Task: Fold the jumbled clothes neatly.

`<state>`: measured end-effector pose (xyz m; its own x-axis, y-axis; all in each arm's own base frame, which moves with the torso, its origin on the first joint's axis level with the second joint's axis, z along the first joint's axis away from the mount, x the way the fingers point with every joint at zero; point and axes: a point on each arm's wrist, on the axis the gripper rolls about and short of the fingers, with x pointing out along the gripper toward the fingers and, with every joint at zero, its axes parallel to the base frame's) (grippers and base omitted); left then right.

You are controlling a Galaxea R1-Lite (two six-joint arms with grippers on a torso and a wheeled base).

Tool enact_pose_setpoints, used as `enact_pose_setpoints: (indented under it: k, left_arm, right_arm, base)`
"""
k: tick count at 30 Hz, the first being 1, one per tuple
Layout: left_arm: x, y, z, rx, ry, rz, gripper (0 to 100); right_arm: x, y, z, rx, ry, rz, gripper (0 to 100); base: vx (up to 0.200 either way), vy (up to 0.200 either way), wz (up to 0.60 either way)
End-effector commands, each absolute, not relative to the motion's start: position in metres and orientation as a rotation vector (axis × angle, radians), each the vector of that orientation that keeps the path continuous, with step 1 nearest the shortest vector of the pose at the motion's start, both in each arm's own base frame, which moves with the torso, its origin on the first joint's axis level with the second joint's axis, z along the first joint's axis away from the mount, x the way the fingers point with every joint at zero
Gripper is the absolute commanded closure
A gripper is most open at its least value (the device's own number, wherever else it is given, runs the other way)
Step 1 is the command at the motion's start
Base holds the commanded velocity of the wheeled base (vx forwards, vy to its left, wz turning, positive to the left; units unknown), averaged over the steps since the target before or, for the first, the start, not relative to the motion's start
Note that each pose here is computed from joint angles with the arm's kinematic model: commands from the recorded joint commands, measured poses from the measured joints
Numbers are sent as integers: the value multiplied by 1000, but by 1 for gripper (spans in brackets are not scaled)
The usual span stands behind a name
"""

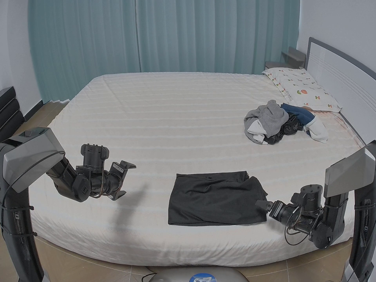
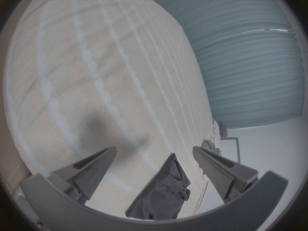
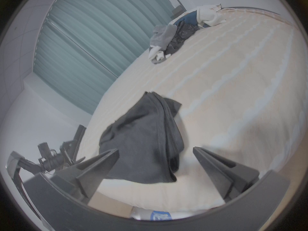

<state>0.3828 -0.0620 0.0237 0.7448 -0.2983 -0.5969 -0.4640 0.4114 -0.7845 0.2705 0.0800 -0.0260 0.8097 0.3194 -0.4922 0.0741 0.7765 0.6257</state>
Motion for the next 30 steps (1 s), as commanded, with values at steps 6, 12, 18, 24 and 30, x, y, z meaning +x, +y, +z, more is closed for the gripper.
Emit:
enact_pose_setpoints:
  k: [6,12,18,24,30]
  left_arm:
    - [382,-62,24,-1173,769,119,0]
    - [383,-62,23,-1176,766,120,0]
    - [383,-63,22,-1170,749,111,0]
    - [382,-64,21,-1162,733,94,0]
    - [381,-64,21,-1164,736,95,0]
  right_arm:
    - [304,78,1,788,470,205,0]
    - [334,85,-16,781,506,187,0]
    - [359,84,-40,745,546,162,0]
    - [361,78,-52,693,565,191,0]
    - [360,80,-53,694,580,223,100]
  base:
    - [167,0,0]
    - [0,0,0]
    - [0,0,0]
    - [0,0,0]
    - [0,0,0]
